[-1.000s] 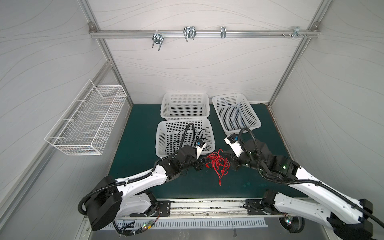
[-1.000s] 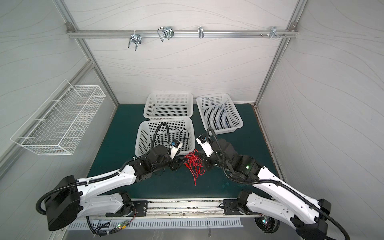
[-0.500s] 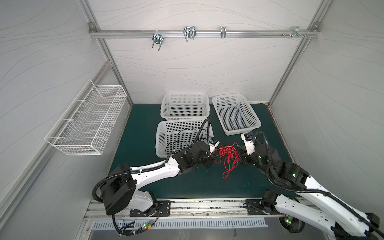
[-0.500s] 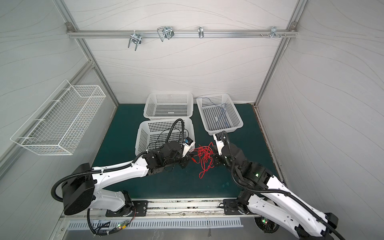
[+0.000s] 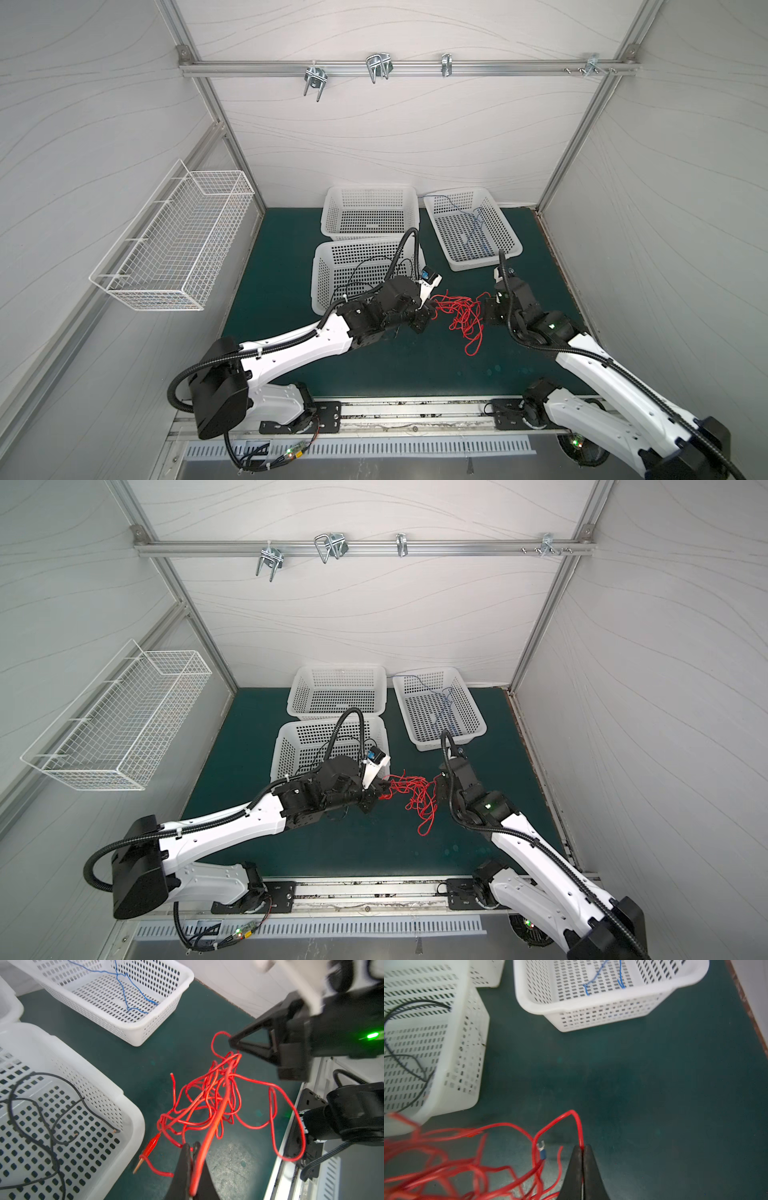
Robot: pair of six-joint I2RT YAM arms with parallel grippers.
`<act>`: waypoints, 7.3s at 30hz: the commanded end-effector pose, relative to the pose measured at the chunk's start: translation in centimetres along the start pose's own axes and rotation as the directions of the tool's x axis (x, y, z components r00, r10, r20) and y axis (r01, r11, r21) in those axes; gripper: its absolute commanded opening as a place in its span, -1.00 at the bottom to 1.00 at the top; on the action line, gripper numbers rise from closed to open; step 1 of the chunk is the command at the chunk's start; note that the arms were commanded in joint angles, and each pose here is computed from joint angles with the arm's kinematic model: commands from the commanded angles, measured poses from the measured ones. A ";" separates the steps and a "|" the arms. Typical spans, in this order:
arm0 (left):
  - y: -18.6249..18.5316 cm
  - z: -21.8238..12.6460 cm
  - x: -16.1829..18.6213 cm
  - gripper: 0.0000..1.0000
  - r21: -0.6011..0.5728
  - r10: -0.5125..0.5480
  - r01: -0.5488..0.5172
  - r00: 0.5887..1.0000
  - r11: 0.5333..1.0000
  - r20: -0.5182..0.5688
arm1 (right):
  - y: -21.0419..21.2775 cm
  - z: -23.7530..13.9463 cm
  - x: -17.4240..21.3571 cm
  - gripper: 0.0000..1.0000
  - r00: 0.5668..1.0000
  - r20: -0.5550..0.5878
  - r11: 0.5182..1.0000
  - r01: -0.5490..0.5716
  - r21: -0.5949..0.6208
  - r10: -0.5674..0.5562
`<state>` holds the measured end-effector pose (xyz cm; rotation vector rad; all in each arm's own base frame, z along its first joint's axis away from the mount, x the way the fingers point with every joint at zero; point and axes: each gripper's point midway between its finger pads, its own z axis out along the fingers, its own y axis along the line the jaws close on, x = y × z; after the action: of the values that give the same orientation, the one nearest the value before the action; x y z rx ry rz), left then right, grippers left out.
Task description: Untangle the cables
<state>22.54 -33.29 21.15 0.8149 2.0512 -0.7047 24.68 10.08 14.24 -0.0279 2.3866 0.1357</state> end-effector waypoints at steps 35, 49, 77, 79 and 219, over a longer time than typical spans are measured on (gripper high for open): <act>5.9 -26.2 -5.1 -1.00 -0.238 -0.108 0.255 0.861 0.937 0.496 | -13.7 4.5 -0.3 -1.00 0.909 -0.064 0.883 -0.381 0.275 0.412; 3.1 -18.9 -5.6 -1.00 -0.144 -0.103 0.166 0.925 0.976 0.365 | -10.2 3.8 -2.2 -1.00 0.914 -0.061 0.915 -0.397 0.073 0.401; 2.5 -11.6 -12.2 -1.00 -0.221 -0.070 0.143 0.949 0.965 0.307 | 10.9 -2.1 1.6 0.12 0.996 -0.055 0.787 0.025 -0.617 -0.075; 2.8 -11.8 -12.4 -1.00 -0.233 -0.068 0.147 0.947 0.961 0.315 | 12.2 -2.2 2.5 0.12 0.994 -0.058 0.760 0.035 -0.649 -0.096; 44.2 6.2 -9.0 -1.00 -0.490 -0.558 0.581 0.803 0.650 0.212 | 11.8 10.0 -3.6 0.13 0.989 -0.139 0.959 0.013 -0.284 -0.055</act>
<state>62.67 -12.52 18.15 -0.2420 2.2830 -0.4782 33.13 22.84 9.99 -0.2234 2.4917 0.4992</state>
